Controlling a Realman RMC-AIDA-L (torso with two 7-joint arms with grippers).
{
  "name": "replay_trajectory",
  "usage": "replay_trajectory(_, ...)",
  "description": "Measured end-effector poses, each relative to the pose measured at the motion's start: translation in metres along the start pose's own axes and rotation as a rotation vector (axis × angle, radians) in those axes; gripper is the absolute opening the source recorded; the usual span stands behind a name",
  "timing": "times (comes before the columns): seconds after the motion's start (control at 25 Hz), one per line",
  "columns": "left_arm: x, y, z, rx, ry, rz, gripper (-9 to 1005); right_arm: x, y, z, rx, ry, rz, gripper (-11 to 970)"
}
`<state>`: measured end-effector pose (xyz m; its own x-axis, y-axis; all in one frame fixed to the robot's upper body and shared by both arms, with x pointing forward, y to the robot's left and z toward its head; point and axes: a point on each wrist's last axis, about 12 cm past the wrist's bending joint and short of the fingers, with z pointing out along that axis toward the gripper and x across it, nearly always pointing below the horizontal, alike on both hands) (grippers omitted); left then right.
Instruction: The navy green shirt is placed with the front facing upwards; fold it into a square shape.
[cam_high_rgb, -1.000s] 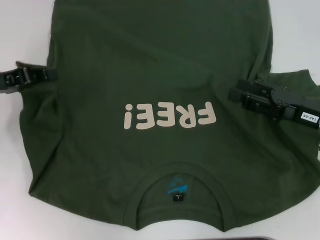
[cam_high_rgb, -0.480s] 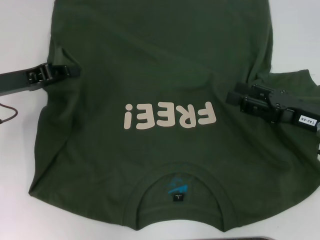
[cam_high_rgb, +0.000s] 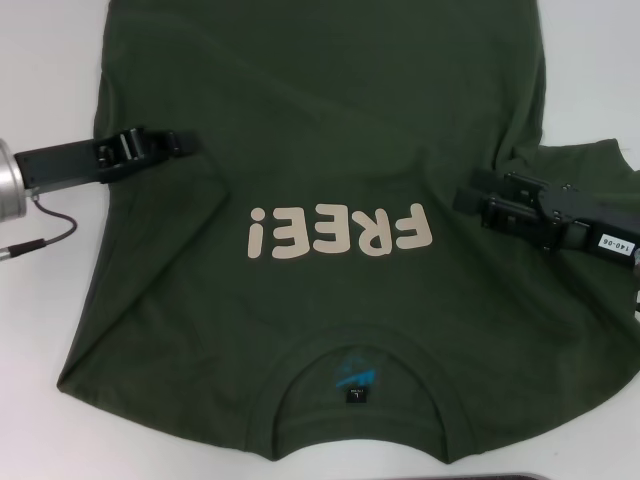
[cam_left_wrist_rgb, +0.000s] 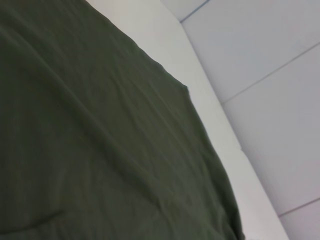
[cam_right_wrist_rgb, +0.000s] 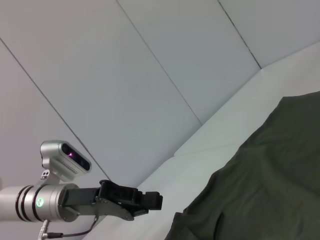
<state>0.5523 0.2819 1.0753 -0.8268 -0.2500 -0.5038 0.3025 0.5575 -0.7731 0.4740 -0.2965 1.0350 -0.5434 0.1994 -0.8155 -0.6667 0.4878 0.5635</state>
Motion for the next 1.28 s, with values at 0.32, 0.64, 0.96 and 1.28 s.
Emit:
replay_trajectory(0.32, -0.002, -0.003, 0.001, 0.049, -0.054, 0.097, 90, 0.0, 0.0, -0.001, 0.003, -0.004, 0.003, 703)
replay_trajectory(0.64, 0.005, 0.007, -0.011, 0.0, -0.096, 0.215, 354, 0.001, 0.0, -0.001, 0.006, -0.006, 0.01, 703)
replay_trajectory(0.96, 0.015, 0.019, -0.027, -0.063, -0.104, 0.295, 708, 0.001, -0.001, -0.001, 0.014, -0.007, 0.011, 703)
replay_trajectory(1.28, 0.026, 0.026, -0.04, -0.111, -0.035, 0.308, 877, 0.001, -0.001, -0.001, 0.014, -0.01, 0.017, 704)
